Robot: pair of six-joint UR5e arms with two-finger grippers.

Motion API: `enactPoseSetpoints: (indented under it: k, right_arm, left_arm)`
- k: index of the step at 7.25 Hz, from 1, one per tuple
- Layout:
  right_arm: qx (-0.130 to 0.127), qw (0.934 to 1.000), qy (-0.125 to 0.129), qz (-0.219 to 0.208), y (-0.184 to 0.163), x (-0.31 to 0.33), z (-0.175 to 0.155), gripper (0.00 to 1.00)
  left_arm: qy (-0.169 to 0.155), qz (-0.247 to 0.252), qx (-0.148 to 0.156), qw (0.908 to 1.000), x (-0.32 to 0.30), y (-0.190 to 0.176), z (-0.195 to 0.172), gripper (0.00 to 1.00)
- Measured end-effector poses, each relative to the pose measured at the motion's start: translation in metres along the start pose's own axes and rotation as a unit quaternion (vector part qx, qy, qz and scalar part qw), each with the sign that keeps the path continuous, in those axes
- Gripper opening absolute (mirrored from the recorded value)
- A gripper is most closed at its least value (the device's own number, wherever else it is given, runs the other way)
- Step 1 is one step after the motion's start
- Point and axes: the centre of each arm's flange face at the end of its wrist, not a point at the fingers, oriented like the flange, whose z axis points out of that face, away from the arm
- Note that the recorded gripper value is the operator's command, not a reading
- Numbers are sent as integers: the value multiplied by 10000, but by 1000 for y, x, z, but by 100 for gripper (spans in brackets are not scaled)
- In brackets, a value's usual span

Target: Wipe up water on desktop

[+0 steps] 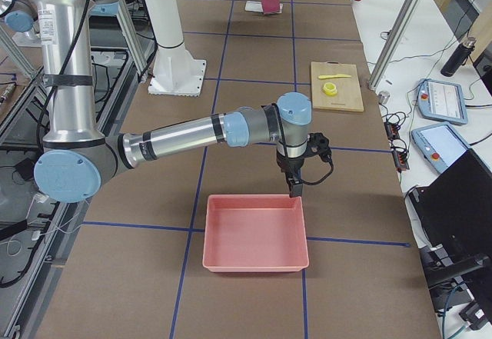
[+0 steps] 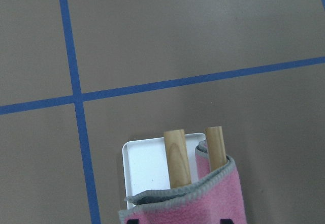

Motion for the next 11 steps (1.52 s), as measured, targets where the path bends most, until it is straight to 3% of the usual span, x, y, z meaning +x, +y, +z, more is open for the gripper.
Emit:
enactPoseSetpoints:
  k: [2, 3, 4, 6, 8, 11]
  right_arm:
    - [1, 10000, 1, 1, 0, 0, 0, 100]
    - [0, 10000, 1, -1, 0, 0, 0, 100]
    - [-2, 10000, 0, -2, 0, 0, 0, 100]
    - [-1, 10000, 1, -1, 0, 0, 0, 100]
    - [-2, 10000, -1, -2, 0, 0, 0, 100]
    - [-4, 10000, -7, -2, 0, 0, 0, 100]
  left_arm:
    - [4, 14, -12, 10000, 0, 1, 2, 15]
    - [9, 31, -3, 10000, -1, 1, 2, 6]
    - [11, 45, 4, 10000, -1, 2, 3, 3]
    - [18, 84, 18, 10000, -2, 2, 3, 4]
    - [34, 118, 37, 9999, -2, 2, 3, 17]
    - [181, 134, -10, 9997, 1, 2, 2, 17]
